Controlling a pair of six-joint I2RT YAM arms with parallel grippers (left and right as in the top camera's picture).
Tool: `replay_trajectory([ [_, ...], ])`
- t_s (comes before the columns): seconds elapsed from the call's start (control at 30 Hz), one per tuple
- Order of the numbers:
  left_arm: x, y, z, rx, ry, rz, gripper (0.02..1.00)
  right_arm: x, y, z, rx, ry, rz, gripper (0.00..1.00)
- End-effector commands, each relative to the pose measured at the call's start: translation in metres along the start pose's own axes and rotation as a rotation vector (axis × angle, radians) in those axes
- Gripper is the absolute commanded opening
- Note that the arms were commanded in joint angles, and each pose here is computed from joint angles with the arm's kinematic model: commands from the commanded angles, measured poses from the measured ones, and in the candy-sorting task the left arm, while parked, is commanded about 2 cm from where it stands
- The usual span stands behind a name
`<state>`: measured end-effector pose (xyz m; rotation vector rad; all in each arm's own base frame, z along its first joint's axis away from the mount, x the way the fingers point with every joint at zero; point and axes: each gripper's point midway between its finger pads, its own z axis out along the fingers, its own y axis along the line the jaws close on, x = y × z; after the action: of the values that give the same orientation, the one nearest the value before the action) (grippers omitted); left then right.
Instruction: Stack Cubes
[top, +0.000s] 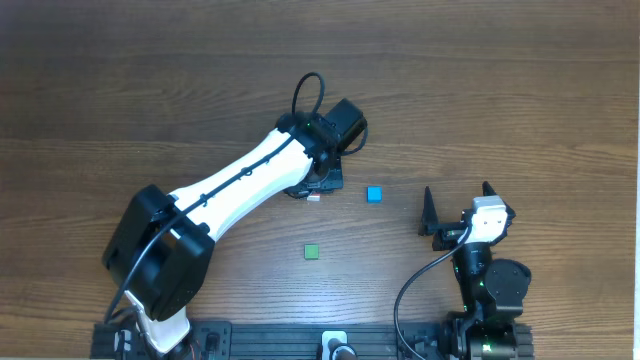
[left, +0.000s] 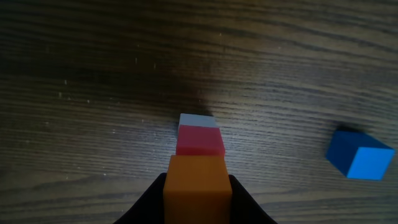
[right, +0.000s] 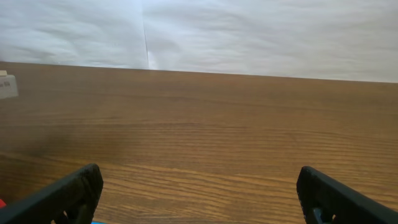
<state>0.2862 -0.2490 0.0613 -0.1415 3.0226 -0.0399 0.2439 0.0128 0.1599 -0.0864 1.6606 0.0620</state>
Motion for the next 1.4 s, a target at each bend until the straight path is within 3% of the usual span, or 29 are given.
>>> replay_trajectory([
  [0.03, 0.003, 0.002, 0.013, -0.02, 0.028, -0.011, 0.185, 0.001, 0.002, 0.0, -0.014, -0.003, -0.001, 0.991],
  [0.37, 0.003, 0.001, 0.017, -0.022, 0.033, -0.01, 0.222, 0.001, 0.002, 0.0, -0.014, -0.003, -0.001, 0.991],
  [0.57, 0.004, 0.002, 0.017, -0.022, 0.033, -0.008, 0.411, 0.001, 0.002, 0.0, -0.014, -0.003, -0.001, 0.991],
  [0.77, 0.004, 0.002, 0.017, -0.022, 0.033, -0.008, 0.533, 0.001, 0.002, 0.0, -0.014, -0.003, -0.001, 0.993],
  [0.97, -0.011, -0.001, 0.007, 0.001, -0.039, -0.025, 0.998, 0.001, 0.002, 0.0, -0.014, -0.003, -0.001, 0.991],
  [1.17, -0.083, 0.026, -0.037, 0.075, -0.269, -0.142, 0.998, 0.001, 0.002, 0.0, -0.014, -0.003, -0.001, 0.991],
  [1.4, -0.152, 0.124, -0.112, 0.142, -0.477, -0.32, 0.998, 0.001, 0.002, 0.0, -0.014, -0.003, -0.001, 0.993],
])
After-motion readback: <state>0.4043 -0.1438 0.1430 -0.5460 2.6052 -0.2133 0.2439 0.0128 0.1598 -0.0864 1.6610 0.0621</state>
